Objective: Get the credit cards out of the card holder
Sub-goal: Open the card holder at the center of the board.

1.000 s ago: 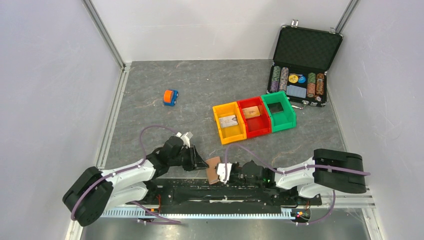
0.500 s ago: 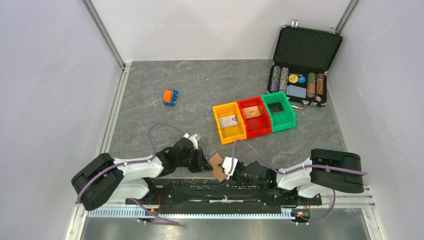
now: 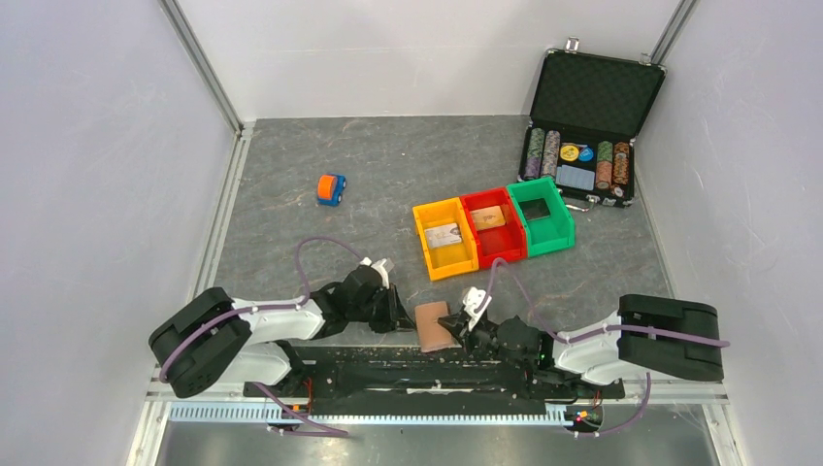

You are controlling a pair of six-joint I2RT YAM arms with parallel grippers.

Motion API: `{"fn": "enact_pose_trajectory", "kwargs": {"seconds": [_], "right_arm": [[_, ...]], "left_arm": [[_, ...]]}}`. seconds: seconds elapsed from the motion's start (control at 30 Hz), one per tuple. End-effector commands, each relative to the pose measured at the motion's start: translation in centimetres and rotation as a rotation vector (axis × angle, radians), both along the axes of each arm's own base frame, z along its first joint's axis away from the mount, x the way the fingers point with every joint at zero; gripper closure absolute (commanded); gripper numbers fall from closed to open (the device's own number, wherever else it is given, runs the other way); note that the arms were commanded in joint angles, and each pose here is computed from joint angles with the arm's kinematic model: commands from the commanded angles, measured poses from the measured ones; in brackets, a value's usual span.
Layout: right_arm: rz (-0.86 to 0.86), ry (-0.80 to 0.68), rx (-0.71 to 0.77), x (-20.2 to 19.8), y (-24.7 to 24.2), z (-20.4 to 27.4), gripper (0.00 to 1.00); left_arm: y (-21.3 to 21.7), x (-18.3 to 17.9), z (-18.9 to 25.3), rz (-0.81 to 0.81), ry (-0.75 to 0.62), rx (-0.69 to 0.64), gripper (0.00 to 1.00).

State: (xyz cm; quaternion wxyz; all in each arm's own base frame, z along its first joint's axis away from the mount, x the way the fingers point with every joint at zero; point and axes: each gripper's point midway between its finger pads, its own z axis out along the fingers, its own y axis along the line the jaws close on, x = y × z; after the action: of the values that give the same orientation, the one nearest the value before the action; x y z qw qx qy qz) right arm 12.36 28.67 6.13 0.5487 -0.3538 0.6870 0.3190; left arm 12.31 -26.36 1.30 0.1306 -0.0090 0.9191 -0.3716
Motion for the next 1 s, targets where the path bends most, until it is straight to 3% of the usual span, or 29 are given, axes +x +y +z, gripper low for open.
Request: {"fn": "enact_pose_trajectory", "kwargs": {"seconds": [0.0,0.13,0.33,0.43,0.6,0.7,0.97], "right_arm": [[-0.108,0.091,0.151,1.1,-0.3,1.6,1.00],[-0.104,0.123,0.182,0.7,-1.0,1.2,1.00],[0.011,0.049,0.179,-0.3,0.0,2.4,1.00],[0.053,0.014,0.169,-0.7,0.5,2.7,1.00],[0.011,0.036,0.092,0.3,1.7,1.7,1.00],[-0.098,0.111,-0.095,1.8,2.0,-0.5,0.84],[-0.301,0.284,-0.241,2.4,0.2,-1.7,0.70]], "left_arm": [[4.3,-1.5,-4.5,0.033,0.069,0.230,0.77],[4.0,-1.5,-3.8,0.038,0.067,0.213,0.73],[4.1,-0.7,0.0,0.116,0.019,0.146,0.47],[3.5,-0.1,2.5,0.124,-0.042,0.072,0.40],[2.8,0.2,4.0,0.114,-0.087,0.004,0.37],[2.8,0.2,4.1,0.101,-0.088,0.018,0.37],[4.2,1.3,5.2,0.154,-0.174,0.047,0.37]]}}
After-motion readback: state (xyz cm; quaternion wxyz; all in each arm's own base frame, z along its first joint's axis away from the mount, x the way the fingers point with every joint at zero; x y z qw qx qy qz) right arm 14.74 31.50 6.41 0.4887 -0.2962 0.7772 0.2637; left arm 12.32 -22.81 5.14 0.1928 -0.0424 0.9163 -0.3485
